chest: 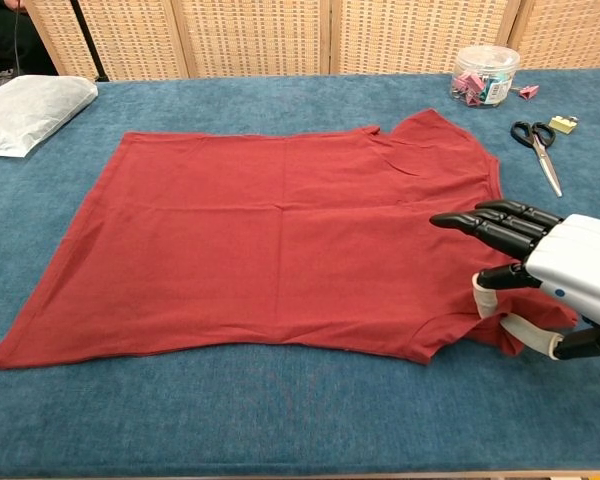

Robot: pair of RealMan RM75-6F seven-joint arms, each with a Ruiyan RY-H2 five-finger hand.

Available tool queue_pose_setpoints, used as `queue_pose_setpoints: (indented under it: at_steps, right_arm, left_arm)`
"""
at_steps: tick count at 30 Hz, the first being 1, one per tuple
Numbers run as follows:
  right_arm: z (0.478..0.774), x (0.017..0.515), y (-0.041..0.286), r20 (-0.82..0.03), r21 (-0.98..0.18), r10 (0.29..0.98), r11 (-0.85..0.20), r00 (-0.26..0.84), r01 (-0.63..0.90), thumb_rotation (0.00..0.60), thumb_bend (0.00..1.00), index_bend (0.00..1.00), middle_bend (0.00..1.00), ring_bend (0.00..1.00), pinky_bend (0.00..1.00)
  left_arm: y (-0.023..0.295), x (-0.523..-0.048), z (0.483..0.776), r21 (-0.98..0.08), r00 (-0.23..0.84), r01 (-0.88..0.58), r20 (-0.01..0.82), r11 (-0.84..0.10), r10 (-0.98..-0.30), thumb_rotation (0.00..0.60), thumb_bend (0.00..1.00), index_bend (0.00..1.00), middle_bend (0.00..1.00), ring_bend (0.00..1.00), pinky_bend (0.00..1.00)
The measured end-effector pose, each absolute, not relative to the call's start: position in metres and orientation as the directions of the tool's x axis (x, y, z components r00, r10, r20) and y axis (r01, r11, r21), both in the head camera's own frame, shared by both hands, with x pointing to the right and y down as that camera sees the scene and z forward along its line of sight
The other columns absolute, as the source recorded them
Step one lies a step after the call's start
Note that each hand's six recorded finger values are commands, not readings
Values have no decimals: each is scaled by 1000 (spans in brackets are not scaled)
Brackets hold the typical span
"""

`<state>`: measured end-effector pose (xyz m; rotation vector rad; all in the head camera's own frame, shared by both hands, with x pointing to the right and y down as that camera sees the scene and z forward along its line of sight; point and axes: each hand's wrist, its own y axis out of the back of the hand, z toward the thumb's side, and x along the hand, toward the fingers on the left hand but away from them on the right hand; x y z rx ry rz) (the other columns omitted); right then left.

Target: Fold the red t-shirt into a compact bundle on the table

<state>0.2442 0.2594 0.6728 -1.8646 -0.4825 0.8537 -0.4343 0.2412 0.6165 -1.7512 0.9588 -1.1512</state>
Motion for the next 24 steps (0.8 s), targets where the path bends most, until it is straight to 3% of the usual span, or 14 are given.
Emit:
queue_pose_setpoints:
  at_steps: [9,24]
  right_arm:
    - [671,247,256,-341,-903,665,-429,664,-34,600,543,595,0,0,0]
    - [671,250,250,-342,-906,679,-423,650,-35,600,566,595,0,0,0]
  left_arm:
    - [268,-405,653,-846,389,-188,402,-499,-829,600,0,347,0,0,0]
    - [281,-382,678,-822,435,-188,421,-538,-796,600,9,372,0,0,0]
